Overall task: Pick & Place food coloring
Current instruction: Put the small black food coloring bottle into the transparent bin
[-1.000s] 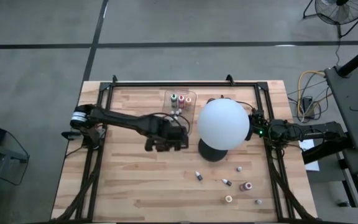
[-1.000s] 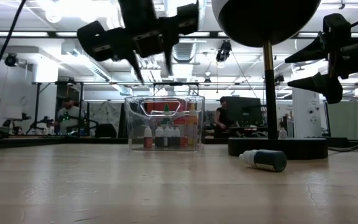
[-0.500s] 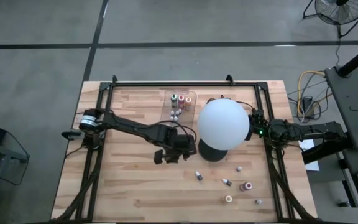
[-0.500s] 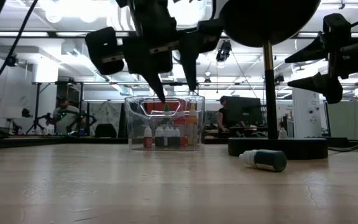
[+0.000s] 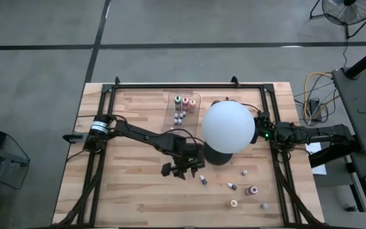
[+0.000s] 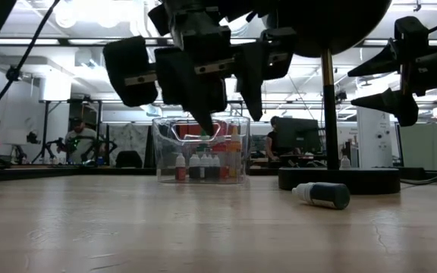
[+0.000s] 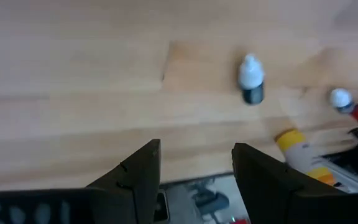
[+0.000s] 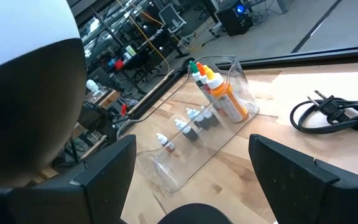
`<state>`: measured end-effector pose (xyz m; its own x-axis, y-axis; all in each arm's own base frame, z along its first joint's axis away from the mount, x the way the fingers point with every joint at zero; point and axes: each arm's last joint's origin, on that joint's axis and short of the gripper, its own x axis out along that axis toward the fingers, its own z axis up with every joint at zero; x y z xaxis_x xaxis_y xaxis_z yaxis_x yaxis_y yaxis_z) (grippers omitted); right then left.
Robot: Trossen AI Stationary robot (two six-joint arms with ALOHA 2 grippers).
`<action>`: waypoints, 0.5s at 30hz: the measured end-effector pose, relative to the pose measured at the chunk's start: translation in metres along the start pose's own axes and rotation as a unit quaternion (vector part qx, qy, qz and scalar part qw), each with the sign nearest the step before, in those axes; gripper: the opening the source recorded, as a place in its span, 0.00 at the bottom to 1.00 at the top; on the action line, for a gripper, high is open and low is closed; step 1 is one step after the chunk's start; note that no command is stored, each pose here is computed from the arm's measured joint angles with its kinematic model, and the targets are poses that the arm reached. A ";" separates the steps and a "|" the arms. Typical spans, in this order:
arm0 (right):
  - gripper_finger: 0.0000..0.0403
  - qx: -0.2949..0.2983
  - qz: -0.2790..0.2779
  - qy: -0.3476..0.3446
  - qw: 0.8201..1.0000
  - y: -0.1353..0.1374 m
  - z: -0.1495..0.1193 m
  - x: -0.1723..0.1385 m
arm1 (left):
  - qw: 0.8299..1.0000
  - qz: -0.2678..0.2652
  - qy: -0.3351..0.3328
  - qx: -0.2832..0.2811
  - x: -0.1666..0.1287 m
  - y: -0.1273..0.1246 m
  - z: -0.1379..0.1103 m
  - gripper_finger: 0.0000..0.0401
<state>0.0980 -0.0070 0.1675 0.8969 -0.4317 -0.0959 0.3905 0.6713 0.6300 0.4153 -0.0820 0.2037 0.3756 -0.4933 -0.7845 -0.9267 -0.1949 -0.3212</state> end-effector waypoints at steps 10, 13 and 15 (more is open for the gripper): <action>0.75 0.000 0.000 0.000 1.000 0.000 0.000 0.000 | 0.998 -0.032 0.012 -0.048 0.023 0.013 0.012 0.42; 0.75 0.000 0.000 0.000 1.000 0.000 0.000 0.000 | 0.996 -0.064 0.029 -0.054 0.029 0.013 0.012 0.42; 0.75 0.000 0.000 0.000 1.000 0.000 0.000 0.000 | 0.995 -0.082 0.028 -0.053 0.030 0.012 0.013 0.42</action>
<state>0.0980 -0.0070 0.1676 0.8969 -0.4317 -0.0956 0.3902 0.6713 0.6301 0.4156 -0.0884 0.1698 0.5239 -0.4928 -0.6948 -0.8494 -0.3631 -0.3829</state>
